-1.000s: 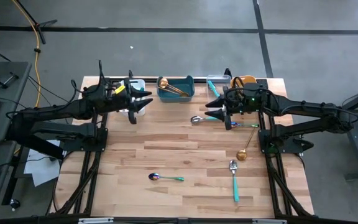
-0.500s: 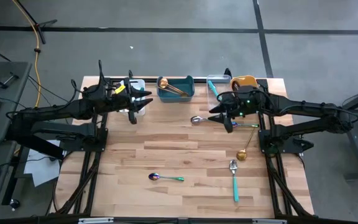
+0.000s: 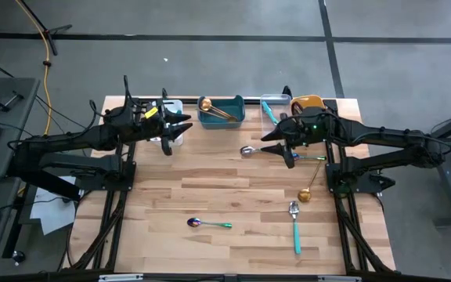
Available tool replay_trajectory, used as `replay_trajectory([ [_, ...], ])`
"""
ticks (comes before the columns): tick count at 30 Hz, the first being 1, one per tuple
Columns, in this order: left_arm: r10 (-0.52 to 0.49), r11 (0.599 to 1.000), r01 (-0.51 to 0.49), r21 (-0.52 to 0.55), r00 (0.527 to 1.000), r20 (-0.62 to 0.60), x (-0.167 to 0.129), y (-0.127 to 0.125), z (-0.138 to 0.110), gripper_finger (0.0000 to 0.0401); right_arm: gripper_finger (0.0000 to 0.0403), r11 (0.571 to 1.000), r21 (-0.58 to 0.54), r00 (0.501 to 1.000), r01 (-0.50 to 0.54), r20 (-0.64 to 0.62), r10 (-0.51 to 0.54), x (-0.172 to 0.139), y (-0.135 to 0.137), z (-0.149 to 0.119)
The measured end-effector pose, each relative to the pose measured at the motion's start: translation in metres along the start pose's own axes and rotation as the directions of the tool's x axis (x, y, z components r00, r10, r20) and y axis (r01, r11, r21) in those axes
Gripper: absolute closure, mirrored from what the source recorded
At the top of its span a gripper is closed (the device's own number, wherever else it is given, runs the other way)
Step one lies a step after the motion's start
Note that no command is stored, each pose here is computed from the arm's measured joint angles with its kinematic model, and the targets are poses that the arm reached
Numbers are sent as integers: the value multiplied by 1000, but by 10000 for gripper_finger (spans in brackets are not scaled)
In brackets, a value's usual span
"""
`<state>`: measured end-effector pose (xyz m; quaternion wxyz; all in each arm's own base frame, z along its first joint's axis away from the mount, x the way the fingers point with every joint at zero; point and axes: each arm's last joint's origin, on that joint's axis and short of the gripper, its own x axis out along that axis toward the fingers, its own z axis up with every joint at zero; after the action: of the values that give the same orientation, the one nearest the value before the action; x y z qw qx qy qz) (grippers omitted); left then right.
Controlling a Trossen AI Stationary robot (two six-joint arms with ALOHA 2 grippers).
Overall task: Sort silverware by color (type)
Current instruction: Put the gold spoon into the blue bin
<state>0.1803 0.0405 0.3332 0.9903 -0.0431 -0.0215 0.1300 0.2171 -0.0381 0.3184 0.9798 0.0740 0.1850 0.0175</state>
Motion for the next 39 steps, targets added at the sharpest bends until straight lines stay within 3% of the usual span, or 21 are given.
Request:
replay_trajectory([
  [39,-26,1000,26,-5,999,-26,2,-2,-3,277,238,1000,29,1000,-2,31,1,0,0,3],
])
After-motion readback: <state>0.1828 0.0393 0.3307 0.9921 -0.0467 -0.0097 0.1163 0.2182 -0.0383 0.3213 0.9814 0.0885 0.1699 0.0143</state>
